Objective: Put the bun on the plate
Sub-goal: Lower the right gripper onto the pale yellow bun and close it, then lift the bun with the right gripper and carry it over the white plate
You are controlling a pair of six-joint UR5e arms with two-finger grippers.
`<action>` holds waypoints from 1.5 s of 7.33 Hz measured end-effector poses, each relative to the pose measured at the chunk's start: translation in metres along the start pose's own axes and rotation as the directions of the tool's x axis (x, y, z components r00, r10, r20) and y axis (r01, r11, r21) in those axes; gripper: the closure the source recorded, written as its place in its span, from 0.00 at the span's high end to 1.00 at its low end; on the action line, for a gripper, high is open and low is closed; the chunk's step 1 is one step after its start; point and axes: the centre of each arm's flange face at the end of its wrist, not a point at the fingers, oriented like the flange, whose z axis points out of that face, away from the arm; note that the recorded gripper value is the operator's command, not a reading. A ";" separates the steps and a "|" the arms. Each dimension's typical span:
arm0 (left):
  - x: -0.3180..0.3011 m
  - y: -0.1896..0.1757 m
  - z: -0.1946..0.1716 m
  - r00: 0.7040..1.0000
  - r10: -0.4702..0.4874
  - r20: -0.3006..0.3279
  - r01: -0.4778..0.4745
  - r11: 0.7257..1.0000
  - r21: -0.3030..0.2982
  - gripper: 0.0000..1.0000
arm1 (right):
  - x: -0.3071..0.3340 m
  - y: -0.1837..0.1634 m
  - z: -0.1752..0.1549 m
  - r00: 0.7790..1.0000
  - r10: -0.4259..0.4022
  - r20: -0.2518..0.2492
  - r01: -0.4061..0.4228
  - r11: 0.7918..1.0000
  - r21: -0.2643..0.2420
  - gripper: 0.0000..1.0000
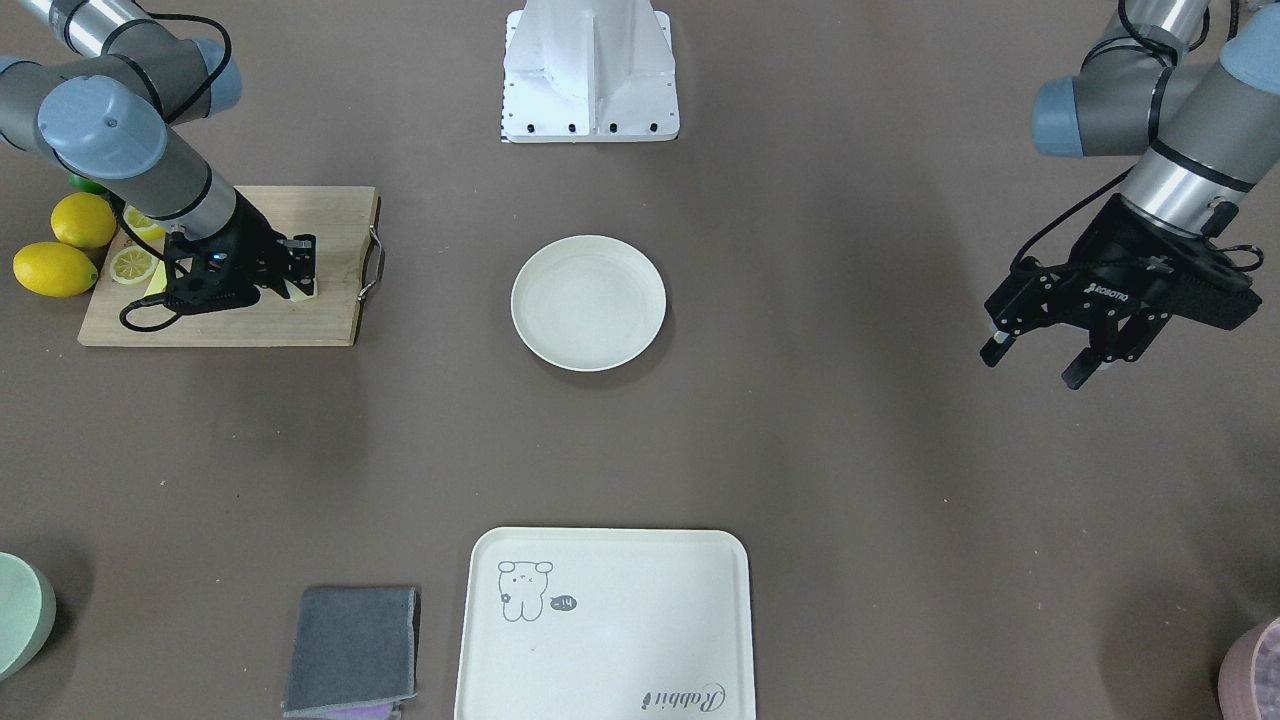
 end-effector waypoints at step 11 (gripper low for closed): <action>0.053 0.038 0.055 0.999 0.042 -0.028 -0.044 0.997 -0.065 0.98 | -0.182 -0.065 -0.096 0.973 -0.088 0.214 0.049 0.983 0.179 0.00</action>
